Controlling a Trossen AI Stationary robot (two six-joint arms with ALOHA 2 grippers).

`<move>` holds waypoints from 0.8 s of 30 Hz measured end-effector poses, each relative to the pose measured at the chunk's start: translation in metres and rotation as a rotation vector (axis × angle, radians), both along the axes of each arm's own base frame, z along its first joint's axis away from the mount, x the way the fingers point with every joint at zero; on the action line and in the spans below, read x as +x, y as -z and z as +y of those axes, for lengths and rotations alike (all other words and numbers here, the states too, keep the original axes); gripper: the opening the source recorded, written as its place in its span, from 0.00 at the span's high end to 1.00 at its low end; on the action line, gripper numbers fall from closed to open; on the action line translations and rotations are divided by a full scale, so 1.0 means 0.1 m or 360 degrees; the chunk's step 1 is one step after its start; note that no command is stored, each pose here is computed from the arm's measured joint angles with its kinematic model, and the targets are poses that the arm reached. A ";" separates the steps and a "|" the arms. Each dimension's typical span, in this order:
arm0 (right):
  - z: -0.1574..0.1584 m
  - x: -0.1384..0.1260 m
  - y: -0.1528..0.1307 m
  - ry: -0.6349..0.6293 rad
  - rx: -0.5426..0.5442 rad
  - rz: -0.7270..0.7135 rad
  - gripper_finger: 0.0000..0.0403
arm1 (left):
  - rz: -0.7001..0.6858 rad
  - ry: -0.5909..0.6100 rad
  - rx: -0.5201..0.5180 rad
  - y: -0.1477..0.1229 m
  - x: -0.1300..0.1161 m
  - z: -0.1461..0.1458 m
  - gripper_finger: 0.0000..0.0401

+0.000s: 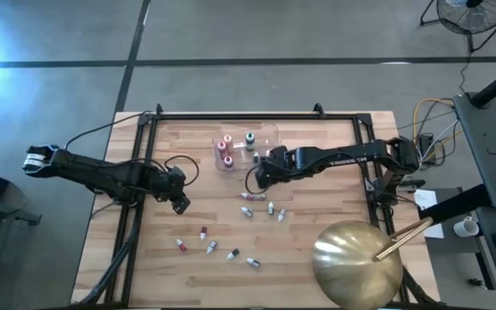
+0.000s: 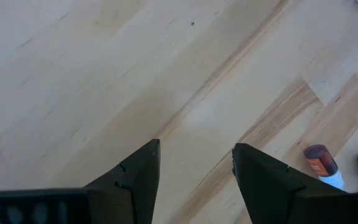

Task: Pick & Place food coloring
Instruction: Adjust the transparent bin, then put the small purple food coloring bottle in the transparent bin

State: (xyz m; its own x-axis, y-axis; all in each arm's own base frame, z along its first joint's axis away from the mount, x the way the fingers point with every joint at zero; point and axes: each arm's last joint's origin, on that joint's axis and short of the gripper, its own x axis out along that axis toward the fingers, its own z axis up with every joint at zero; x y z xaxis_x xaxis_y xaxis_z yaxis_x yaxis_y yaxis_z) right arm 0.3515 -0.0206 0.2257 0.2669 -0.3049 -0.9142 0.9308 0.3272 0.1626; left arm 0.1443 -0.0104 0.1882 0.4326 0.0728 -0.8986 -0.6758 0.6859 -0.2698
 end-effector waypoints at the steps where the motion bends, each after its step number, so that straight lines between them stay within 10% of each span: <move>1: 0.05 0.00 -0.02 -0.0035 0.0053 0.0019 0.56 | 0.0000 0.0001 0.0000 0.00 0.00 0.00 0.57; 9: 0.47 -0.10 0.05 -0.0054 0.0608 0.0149 0.56 | 0.0001 0.0011 0.0004 0.00 0.00 0.00 0.57; 24: 0.77 -0.14 0.58 0.0429 0.0519 0.0157 0.56 | -0.0008 0.0056 0.0025 0.00 0.01 0.00 0.57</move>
State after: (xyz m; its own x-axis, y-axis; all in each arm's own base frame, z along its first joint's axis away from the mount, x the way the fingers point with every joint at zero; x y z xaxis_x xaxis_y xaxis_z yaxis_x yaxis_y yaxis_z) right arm 0.3374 0.0568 0.1677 0.1235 -0.0428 -0.9914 0.9923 0.0165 0.1229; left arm 0.1451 -0.0105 0.1885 0.4399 0.0713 -0.8952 -0.6496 0.7136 -0.2624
